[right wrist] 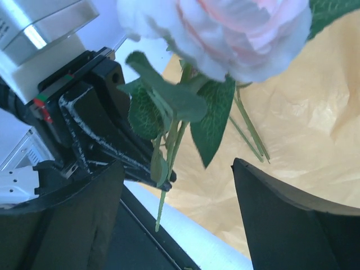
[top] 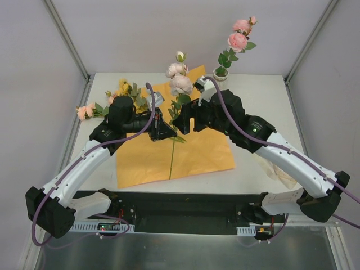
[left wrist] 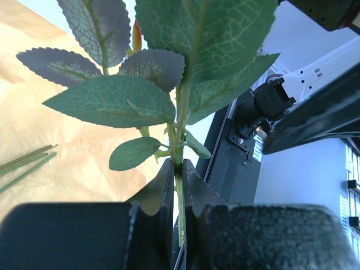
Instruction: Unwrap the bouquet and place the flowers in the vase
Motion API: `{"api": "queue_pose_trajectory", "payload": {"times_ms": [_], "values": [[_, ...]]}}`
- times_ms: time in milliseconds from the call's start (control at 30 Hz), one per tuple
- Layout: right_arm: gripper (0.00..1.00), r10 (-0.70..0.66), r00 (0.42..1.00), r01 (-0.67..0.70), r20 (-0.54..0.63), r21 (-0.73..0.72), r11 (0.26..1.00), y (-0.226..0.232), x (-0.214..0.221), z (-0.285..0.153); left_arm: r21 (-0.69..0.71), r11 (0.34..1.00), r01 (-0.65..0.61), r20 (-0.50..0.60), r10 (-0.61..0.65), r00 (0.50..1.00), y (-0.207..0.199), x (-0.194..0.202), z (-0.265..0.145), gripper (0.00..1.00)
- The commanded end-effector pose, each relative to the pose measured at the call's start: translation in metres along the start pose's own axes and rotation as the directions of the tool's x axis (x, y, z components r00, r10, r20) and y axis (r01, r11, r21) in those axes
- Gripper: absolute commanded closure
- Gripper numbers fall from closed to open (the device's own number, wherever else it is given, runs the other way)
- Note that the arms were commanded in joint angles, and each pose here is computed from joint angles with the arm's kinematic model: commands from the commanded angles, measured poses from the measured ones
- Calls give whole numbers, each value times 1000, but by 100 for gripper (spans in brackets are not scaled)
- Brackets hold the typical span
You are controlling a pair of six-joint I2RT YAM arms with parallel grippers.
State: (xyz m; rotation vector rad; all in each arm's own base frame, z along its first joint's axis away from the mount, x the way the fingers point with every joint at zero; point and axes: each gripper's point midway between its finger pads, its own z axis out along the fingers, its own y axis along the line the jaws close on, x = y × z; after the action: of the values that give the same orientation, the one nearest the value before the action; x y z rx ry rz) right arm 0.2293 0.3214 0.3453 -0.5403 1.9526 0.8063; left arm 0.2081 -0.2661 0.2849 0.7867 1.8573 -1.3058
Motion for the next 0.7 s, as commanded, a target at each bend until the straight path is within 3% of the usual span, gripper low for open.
{"api": "queue_pose_trajectory", "payload": {"times_ms": [0,500,600,667], "values": [[20,8,992,-11,125,17,1000,-2,-30,5,57,996,-75,23,74,997,-16,-6,-3,100],[44,72,995,-70,66,-41,997,4,-11,43,47,996,-72,20,71,997,-15,-5,-2,100],[57,75,995,-73,59,-35,997,1,-8,44,42,997,-71,23,70,997,-15,-6,-2,100],[73,77,995,-76,66,-27,997,-3,-10,43,13,998,-67,26,67,997,-9,-7,-2,100]]}}
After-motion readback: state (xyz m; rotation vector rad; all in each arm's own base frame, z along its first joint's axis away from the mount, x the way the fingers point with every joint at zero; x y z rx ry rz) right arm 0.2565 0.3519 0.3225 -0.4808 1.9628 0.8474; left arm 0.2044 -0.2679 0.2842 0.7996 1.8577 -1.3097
